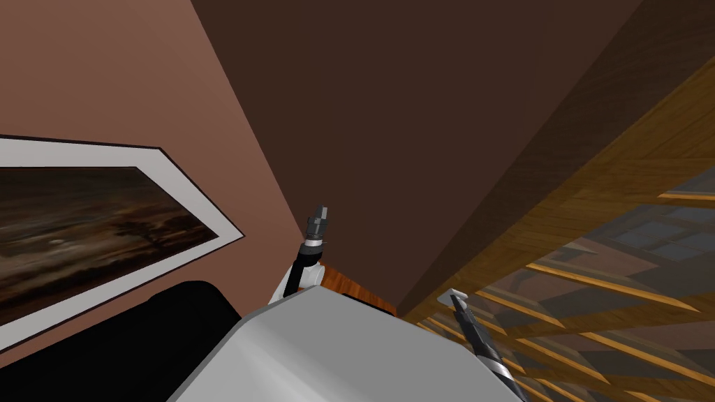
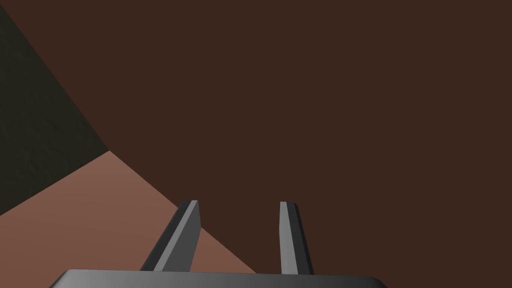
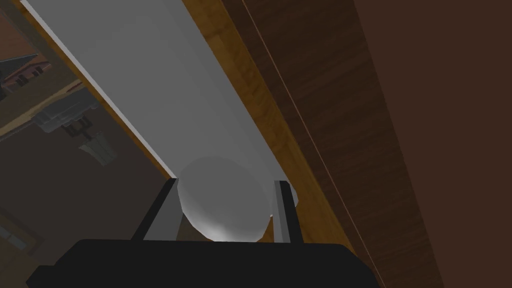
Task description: Pull the door open
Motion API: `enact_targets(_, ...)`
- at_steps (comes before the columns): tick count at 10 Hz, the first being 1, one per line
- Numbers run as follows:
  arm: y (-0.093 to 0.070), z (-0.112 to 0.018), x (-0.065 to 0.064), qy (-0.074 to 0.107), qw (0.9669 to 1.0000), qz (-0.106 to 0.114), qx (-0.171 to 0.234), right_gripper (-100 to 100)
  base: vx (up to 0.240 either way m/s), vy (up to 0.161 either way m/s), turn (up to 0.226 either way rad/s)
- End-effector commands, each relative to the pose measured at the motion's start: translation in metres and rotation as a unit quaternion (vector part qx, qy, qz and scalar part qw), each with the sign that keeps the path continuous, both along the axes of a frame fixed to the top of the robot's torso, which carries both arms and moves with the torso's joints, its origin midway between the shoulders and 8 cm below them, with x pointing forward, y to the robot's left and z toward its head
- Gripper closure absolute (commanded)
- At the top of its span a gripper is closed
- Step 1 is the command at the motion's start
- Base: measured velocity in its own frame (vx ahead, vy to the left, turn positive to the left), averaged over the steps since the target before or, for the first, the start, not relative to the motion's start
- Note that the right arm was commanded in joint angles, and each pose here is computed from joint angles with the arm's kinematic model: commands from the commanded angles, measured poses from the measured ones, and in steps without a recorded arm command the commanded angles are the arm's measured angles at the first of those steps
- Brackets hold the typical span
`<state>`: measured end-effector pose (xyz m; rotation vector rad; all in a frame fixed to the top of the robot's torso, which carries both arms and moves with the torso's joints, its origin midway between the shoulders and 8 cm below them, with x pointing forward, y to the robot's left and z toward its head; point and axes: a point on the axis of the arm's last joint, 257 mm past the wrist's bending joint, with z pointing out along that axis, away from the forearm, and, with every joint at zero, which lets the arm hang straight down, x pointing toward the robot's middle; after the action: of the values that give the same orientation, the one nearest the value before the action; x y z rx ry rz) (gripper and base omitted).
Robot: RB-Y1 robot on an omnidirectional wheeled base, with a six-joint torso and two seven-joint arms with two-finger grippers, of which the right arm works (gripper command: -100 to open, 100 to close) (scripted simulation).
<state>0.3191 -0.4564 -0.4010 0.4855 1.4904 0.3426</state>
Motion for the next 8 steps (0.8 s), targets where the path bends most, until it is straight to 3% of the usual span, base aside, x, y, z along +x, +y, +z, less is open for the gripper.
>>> enact_targets(1, -0.003, 0.0002, -0.001, -0.001, 0.9999, -0.004, 0.014, 100, -0.03, -0.014, 0.024)
enact_targets(6, -0.0021, 0.0001, 0.0041, -0.009, 0.9967, -0.008, 0.08, 100, -0.038, -0.02, 0.038)
enact_targets(8, -0.0014, 0.0, 0.0077, -0.015, 0.9931, -0.012, 0.116, 100, -0.049, -0.019, 0.055)
